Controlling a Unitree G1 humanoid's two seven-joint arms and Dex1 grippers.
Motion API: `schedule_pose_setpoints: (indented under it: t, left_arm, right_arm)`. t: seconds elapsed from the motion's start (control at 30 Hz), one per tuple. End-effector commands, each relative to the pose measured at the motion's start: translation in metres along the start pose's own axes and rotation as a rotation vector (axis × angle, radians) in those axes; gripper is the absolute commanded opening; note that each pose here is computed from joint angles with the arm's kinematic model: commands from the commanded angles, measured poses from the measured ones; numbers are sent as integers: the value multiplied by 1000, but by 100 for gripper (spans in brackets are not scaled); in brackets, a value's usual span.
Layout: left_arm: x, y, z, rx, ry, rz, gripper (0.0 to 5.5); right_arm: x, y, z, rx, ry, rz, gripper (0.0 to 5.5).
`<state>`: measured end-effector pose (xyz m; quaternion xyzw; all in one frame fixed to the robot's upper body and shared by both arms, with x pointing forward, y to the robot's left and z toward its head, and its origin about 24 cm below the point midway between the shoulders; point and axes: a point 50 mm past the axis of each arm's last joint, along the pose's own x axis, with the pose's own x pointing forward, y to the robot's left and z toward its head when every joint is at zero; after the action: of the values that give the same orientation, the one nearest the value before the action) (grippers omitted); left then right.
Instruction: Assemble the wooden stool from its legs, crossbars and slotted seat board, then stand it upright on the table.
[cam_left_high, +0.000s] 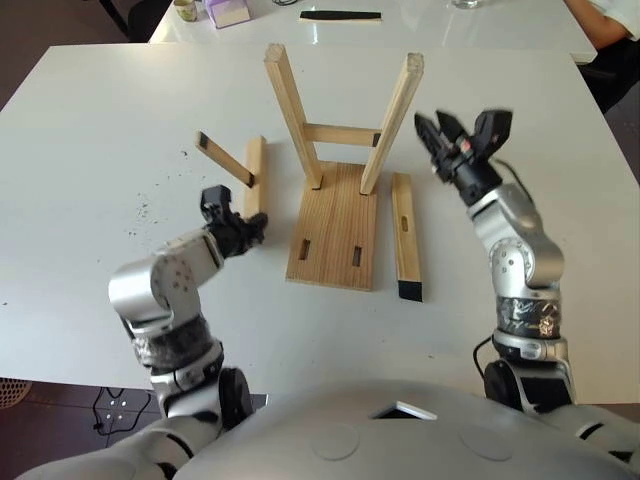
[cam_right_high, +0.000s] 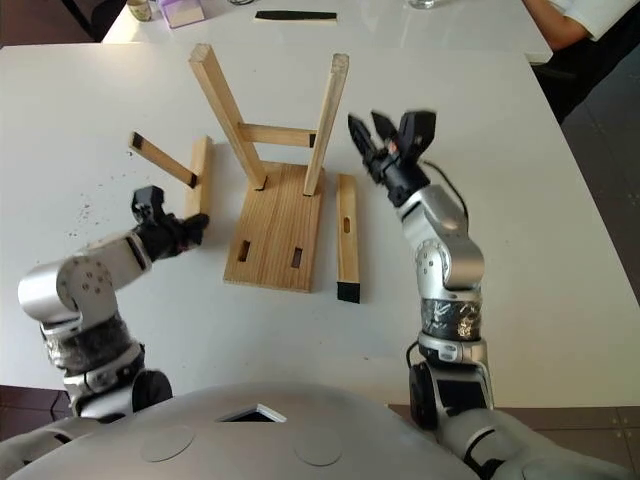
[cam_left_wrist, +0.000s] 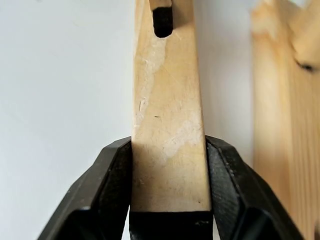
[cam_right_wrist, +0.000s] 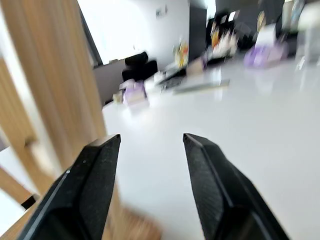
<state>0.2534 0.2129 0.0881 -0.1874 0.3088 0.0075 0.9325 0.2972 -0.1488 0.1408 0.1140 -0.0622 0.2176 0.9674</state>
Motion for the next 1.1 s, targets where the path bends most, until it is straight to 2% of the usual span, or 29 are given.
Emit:
schedule_pose_setpoints:
  t: [0.03, 0.1, 0.17, 0.27, 0.33, 0.37, 0.47, 0.5, 0.57, 0.8, 1.1]
  left_arm:
    - [-35, -27, 125, -174, -624, -249, 202]
    - [-59, -38, 148, -160, -805, -399, 202]
    - [-79, -47, 159, -135, -931, -559, 202]
    - [-107, -68, 151, -16, -1017, -874, 202]
    - [-112, -77, 139, 76, -986, -1018, 202]
    - [-113, -80, 132, 126, -952, -1082, 202]
    - [-113, -82, 115, 242, -838, -1238, 202]
    - [-111, -82, 110, 281, -791, -1276, 202]
    - [-106, -81, 100, 358, -697, -1332, 202]
    - [-93, -87, 69, 527, -481, -1465, 202]
    - [-85, -85, 56, 601, -397, -1492, 201]
  right_arm:
    - [25, 8, 78, -205, -123, 10, 231]
    - [34, 3, 103, -259, -161, -39, 231]
    - [40, -4, 125, -274, -211, -95, 231]
    - [51, -21, 139, -329, -228, -152, 231]
    - [56, -26, 135, -374, -204, -101, 231]
    - [59, -19, 131, -314, -172, 1, 231]
    - [50, 21, 125, 79, -27, 548, 231]
    - [43, 31, 133, 162, -33, 709, 231]
    - [35, 40, 147, 184, -28, 890, 231]
    - [26, 44, 156, 219, 73, 1135, 339]
    - [21, 57, 166, 182, 130, 1263, 342]
